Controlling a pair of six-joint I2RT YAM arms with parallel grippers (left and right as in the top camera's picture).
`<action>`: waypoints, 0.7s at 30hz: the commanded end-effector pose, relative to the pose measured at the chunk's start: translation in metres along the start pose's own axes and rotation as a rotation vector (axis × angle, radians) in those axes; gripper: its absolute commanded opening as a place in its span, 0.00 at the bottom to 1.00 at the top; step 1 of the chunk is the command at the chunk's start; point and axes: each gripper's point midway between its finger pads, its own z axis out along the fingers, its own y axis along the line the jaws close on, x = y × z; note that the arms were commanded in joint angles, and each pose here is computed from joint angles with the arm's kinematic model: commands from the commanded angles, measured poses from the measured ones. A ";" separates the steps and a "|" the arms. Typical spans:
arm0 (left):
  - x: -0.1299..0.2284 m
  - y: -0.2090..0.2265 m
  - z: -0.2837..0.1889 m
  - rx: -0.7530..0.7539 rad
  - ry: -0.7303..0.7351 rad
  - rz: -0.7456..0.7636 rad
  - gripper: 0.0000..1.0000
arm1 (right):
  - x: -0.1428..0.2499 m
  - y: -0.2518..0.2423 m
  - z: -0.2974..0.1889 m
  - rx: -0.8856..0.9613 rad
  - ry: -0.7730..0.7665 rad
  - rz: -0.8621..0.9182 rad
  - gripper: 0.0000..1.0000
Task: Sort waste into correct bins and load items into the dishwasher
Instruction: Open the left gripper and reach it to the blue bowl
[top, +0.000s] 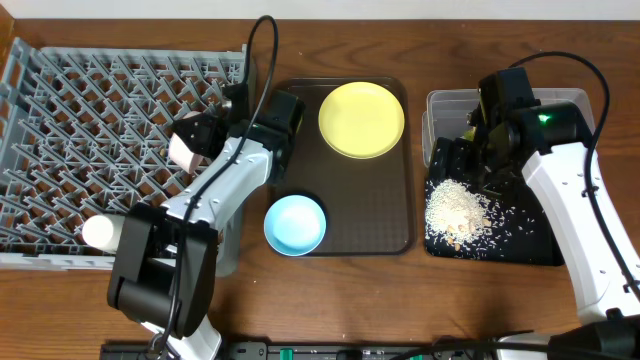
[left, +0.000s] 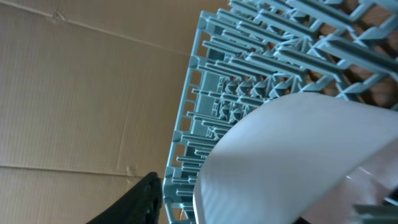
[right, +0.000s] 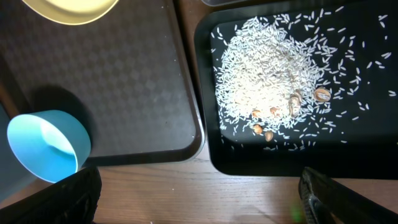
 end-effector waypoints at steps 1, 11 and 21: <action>0.002 -0.006 -0.002 0.006 -0.003 0.010 0.51 | -0.004 0.001 -0.010 -0.011 -0.031 -0.010 0.99; 0.000 0.004 -0.015 0.019 -0.032 -0.003 0.53 | -0.002 0.001 -0.010 -0.013 -0.026 -0.010 0.99; 0.020 -0.022 -0.023 0.252 0.048 -0.058 0.63 | -0.002 0.001 -0.010 -0.012 -0.026 -0.010 0.99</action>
